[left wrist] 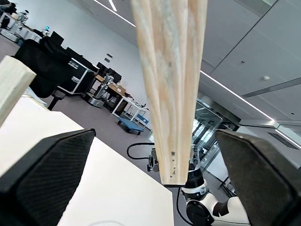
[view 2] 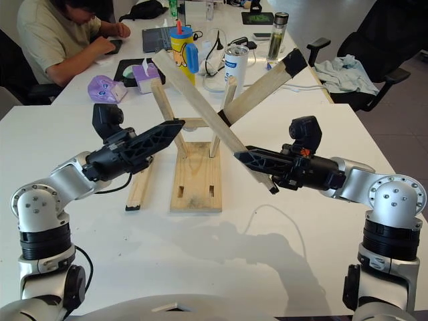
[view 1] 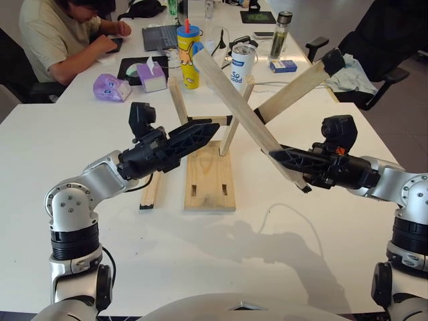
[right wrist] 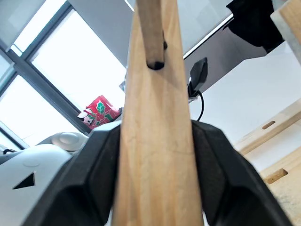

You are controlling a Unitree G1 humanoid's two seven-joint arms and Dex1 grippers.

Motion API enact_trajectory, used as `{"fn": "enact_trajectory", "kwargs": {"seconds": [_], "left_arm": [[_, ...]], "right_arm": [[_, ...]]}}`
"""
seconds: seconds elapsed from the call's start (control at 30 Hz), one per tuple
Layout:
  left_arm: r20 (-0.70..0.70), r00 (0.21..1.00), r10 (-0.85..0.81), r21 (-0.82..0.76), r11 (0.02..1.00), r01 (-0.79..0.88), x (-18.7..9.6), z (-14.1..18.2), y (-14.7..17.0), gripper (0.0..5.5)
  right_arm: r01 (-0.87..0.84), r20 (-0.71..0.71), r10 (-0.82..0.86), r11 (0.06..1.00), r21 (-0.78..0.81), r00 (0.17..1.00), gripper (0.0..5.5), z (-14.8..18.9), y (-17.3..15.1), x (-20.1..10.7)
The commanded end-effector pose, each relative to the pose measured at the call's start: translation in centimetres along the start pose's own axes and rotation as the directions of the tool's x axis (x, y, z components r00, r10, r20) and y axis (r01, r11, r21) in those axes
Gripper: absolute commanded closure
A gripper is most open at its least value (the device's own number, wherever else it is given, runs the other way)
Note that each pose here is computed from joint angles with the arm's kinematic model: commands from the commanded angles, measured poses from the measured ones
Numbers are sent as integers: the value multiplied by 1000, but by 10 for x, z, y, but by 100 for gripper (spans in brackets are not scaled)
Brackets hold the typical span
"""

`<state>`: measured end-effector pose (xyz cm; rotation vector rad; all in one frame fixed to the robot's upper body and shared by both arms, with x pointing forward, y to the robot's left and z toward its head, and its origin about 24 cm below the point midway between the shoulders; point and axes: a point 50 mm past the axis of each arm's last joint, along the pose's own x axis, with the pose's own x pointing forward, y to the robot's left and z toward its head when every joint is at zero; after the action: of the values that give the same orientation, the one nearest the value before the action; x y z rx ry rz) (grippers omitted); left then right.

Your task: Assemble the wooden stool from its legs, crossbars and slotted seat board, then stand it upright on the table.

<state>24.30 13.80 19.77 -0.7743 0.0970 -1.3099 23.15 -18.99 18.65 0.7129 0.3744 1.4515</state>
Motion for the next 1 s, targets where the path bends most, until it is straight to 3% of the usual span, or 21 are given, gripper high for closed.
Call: {"fn": "enact_trajectory", "kwargs": {"seconds": [0.03,0.37,0.9,1.0], "left_arm": [[-37,998,-49,0,999,49,5,5,-11,80],[-69,997,-30,-4,1000,30,7,3,-9,80],[-128,991,-43,-30,999,40,3,-3,-8,345],[-150,988,-32,-32,999,27,1,-7,-6,346]], "right_arm": [[-30,-53,29,999,-14,998,345,2,3,1],[-72,-144,70,997,-12,987,345,-8,7,4],[-72,-157,63,996,-52,986,345,-15,4,7],[-72,-154,65,996,-44,986,345,-16,4,6]]}}
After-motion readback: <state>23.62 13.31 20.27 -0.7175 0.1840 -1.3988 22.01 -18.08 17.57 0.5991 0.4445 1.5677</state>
